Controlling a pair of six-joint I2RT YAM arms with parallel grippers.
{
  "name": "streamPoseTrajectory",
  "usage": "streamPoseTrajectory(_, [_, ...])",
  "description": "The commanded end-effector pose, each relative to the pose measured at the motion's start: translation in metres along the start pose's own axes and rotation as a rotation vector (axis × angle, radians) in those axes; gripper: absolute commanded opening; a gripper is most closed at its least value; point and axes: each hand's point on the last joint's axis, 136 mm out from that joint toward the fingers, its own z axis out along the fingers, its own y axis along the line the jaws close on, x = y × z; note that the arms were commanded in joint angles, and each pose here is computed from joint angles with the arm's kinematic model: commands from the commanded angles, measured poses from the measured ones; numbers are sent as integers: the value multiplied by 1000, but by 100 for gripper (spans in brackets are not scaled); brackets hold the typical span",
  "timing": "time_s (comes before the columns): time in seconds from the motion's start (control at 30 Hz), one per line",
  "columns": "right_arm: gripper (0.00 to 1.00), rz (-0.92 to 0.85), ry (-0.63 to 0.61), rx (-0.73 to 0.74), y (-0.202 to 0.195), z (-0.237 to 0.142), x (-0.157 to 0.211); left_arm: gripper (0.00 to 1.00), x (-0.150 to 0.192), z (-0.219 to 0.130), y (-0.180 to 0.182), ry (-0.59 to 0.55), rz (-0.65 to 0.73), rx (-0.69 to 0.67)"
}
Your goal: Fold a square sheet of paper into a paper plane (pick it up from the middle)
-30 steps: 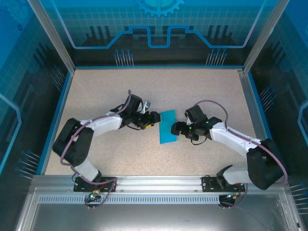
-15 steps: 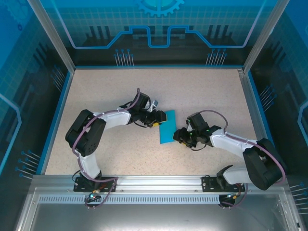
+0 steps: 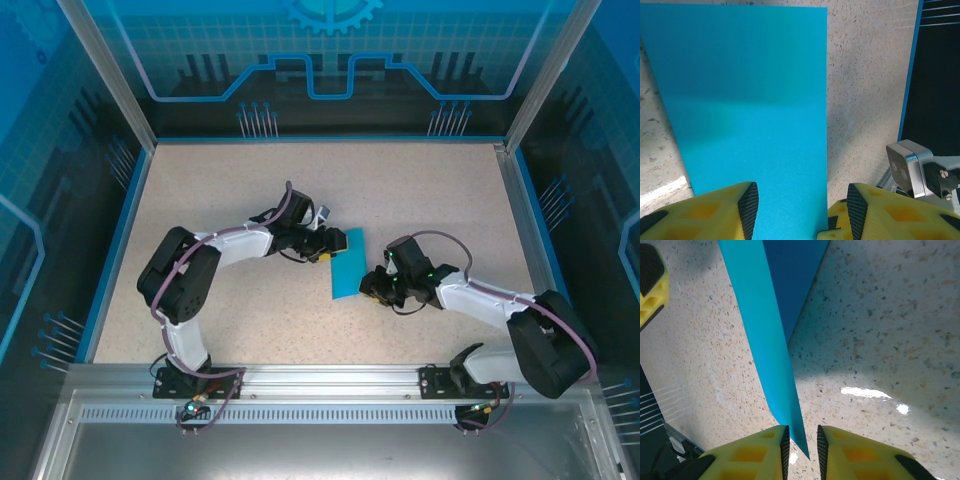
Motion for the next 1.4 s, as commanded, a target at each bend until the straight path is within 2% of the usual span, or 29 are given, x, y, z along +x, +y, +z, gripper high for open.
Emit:
streamPoseTrajectory(0.0, [20, 5, -13, 4, 3, -2, 1, 53, 0, 5, -1, 26, 0, 5])
streamPoseTrajectory(0.6, [10, 11, -47, 4, 7, -5, -5, 50, 8, 26, 15, 89, -15, -34])
streamPoseTrajectory(1.1, [9, -48, -26, -3, 36, 16, -24, 49, 14, 32, 31, 115, -21, -98])
streamPoseTrajectory(1.37, [9, -45, -18, 6, 40, 24, -28, 49, 10, 31, 26, 107, -9, -94])
